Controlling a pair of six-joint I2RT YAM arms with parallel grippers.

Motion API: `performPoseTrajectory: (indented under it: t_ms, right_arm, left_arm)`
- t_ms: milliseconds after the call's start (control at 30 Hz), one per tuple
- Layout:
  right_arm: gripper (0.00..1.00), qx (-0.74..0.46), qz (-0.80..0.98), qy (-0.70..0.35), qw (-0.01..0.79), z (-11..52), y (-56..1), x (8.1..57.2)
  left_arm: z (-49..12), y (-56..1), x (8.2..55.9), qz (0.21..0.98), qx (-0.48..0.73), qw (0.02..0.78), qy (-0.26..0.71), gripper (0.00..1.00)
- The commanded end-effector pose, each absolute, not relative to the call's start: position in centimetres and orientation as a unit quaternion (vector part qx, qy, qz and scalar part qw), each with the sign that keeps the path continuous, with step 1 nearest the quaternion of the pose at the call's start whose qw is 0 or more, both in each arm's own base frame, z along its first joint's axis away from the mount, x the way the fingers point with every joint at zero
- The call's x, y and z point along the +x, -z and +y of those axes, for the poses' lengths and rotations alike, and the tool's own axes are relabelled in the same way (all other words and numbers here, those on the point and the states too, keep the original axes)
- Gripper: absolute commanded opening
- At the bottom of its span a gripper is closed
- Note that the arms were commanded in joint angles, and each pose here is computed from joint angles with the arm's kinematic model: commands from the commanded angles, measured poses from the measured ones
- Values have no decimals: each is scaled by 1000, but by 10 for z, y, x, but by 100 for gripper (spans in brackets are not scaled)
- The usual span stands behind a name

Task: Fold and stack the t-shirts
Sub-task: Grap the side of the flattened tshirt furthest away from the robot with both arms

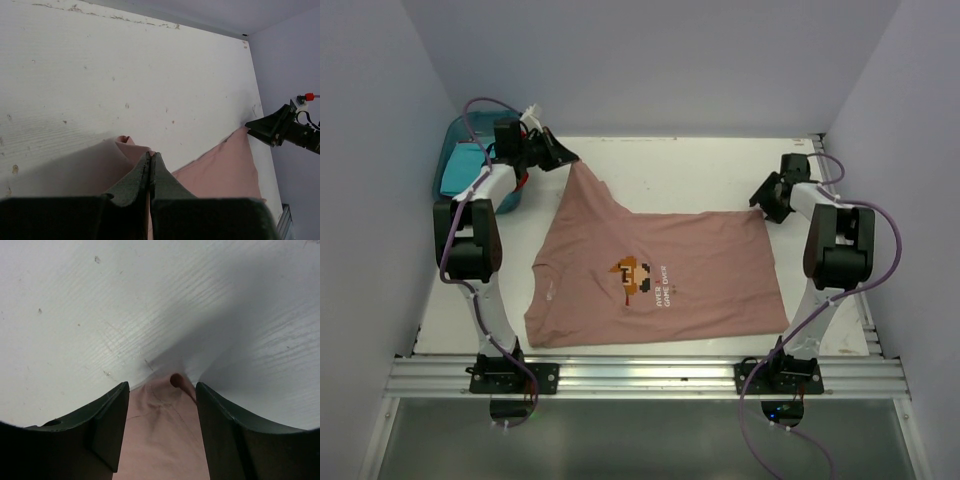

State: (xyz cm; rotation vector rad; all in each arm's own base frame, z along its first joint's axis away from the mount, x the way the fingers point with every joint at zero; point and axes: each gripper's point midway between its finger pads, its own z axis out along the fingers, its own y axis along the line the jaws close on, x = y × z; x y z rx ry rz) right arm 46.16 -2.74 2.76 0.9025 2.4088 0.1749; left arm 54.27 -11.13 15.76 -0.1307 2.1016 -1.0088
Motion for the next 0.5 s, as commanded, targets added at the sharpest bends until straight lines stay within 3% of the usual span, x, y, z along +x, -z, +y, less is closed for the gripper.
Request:
performPoseTrajectory:
  t_ms: [0, 167, 400, 467]
  right_arm:
    - [59, 325, 897, -95, 284, -21, -34, 473]
    - [45, 329, 897, -88, 282, -23, -33, 467]
    - [1, 337, 896, -81, 278, -28, -31, 468]
    - [0, 339, 895, -72, 281, -32, -34, 470]
  left_arm:
    - [-110, -167, 545, 821, -34, 410, 394, 0]
    - [-110, -165, 545, 822, -36, 409, 395, 0]
    - [-109, -153, 543, 833, -43, 390, 391, 0]
    - [-108, -150, 546, 834, -43, 391, 387, 0]
